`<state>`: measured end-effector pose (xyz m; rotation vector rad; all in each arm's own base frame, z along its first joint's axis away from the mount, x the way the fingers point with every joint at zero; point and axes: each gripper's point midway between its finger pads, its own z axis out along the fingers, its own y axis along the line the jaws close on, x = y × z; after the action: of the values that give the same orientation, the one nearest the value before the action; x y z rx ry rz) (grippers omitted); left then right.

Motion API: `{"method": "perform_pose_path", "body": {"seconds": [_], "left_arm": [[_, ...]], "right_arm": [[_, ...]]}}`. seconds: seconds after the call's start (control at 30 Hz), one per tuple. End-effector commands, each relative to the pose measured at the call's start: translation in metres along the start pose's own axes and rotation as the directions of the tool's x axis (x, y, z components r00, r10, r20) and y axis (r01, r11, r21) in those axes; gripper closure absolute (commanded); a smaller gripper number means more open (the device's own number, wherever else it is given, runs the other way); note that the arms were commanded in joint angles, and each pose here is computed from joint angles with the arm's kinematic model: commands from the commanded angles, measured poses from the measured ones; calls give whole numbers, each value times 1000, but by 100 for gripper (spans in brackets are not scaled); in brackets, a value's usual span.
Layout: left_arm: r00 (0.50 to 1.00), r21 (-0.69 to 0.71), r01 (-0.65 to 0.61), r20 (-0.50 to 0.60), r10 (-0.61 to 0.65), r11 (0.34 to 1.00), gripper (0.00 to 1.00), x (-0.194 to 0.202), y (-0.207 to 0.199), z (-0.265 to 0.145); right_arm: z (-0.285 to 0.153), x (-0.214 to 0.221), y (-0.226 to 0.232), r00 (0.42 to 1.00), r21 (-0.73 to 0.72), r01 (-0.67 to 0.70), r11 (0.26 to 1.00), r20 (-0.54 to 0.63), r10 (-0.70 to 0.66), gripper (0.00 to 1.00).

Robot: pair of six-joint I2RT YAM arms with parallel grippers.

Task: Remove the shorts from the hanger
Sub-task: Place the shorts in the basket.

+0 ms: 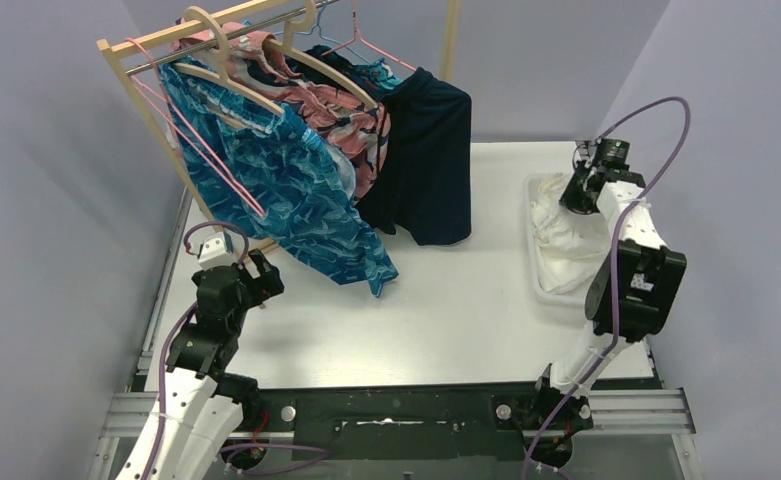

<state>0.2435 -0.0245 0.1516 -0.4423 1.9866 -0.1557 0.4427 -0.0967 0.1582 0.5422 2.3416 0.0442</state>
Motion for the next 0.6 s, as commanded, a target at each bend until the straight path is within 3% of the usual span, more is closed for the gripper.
{"method": "perform_pose_path", "body": {"seconds": [0.0, 0.1, 0.17, 0.23, 0.37, 0.57], "left_arm": [[998, 16, 24, 58, -25, 1000, 12, -16, -5, 0], [998, 16, 26, 56, -27, 1000, 12, -15, -5, 0], [998, 13, 27, 55, -28, 1000, 12, -15, -5, 0], [998, 11, 28, 54, -29, 1000, 12, -15, -4, 0], [998, 9, 29, 55, -30, 1000, 12, -15, -4, 0], [999, 14, 24, 48, -25, 1000, 12, -14, -5, 1]], "right_arm": [[63, 81, 1, 967, -50, -23, 998, -256, 10, 88], [83, 107, 5, 941, -52, 10, 999, -338, -27, 89], [83, 105, 5, 945, -36, 16, 999, -325, -27, 87], [74, 89, 4, 969, -13, 0, 1000, -246, -4, 79], [30, 42, 8, 999, -23, -24, 999, -43, 23, 52], [-20, -16, 5, 986, 9, -39, 999, 165, 37, 48]]}}
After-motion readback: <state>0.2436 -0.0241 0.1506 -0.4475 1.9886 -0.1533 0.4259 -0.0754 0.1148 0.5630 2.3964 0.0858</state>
